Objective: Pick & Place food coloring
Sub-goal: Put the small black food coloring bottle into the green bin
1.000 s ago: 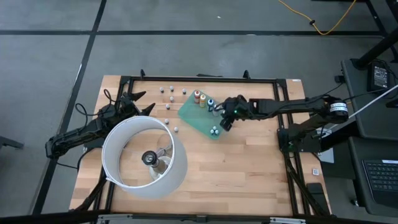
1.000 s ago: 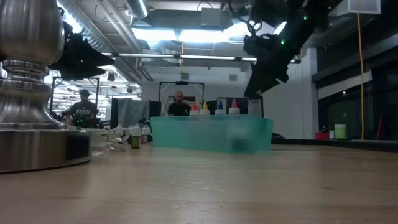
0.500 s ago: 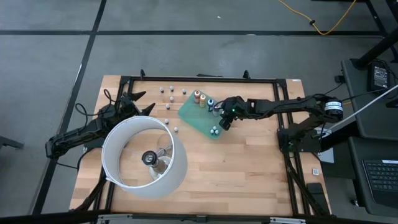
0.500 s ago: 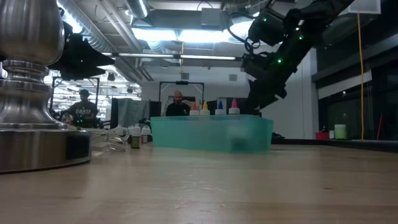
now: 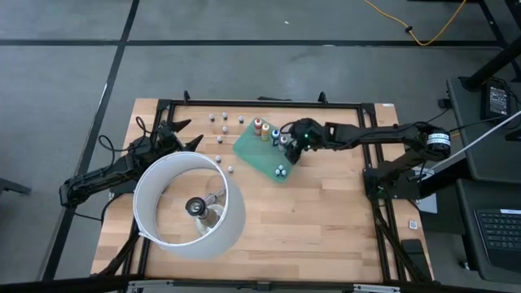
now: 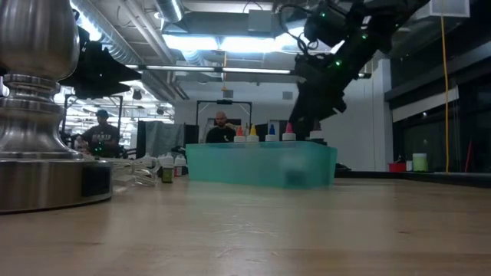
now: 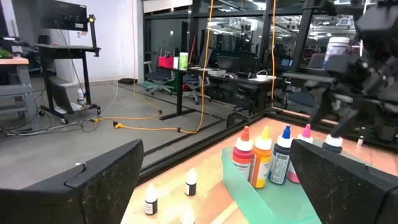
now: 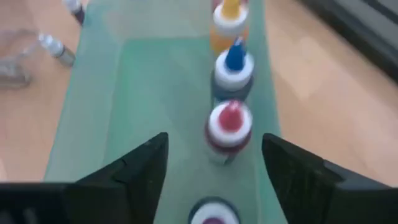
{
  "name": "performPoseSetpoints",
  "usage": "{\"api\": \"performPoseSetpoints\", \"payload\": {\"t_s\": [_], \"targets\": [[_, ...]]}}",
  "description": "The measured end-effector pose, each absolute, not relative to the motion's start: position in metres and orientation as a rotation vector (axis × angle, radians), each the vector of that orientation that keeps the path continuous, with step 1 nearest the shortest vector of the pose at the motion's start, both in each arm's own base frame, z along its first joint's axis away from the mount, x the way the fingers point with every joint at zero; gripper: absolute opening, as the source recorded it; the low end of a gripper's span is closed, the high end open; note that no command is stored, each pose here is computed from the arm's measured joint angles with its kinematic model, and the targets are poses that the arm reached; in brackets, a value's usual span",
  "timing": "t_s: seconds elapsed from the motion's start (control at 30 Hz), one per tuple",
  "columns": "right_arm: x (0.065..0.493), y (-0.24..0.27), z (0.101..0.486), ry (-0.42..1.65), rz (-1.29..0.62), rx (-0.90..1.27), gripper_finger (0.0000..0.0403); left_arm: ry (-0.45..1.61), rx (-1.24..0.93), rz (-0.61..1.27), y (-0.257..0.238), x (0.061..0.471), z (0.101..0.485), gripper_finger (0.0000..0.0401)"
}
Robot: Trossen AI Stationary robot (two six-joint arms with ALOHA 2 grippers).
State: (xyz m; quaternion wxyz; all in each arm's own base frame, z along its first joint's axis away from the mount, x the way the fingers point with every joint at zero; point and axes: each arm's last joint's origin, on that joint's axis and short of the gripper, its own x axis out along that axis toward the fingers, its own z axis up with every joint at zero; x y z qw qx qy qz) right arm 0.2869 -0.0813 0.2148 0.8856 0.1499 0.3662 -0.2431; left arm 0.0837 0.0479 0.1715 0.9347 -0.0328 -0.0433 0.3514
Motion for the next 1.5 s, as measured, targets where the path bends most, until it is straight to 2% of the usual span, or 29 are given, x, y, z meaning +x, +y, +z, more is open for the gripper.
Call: {"api": "performPoseSetpoints", "payload": {"t_s": [0.27,0.47,0.67,0.9,1.13,1.3,1.5], "targets": [[0.275,-0.087,0.252,0.650,-0.527,0.315,0.0291,-0.087,-0.067,0.719,0.048,0.084,0.171,0.0400],[0.257,-0.086,0.280,0.429,-0.439,0.276,0.0308,-0.086,-0.067,0.719,0.048,0.084,0.171,0.0400],[0.229,-0.084,0.288,0.222,-0.380,0.245,0.0351,-0.086,-0.067,0.719,0.048,0.084,0.171,0.0400],[0.176,-0.086,0.263,0.189,-0.437,0.208,0.0397,-0.085,-0.067,0.721,0.048,0.084,0.171,0.0400],[0.139,-0.080,0.229,0.142,-0.484,0.203,0.0399,-0.085,-0.067,0.720,0.048,0.084,0.171,0.0400],[0.131,-0.073,0.214,0.013,-0.403,0.166,0.0400,-0.085,-0.067,0.720,0.048,0.084,0.171,0.0400],[0.125,-0.072,0.195,0.030,-0.476,0.168,0.0399,-0.085,-0.067,0.719,0.048,0.084,0.171,0.0400]]}}
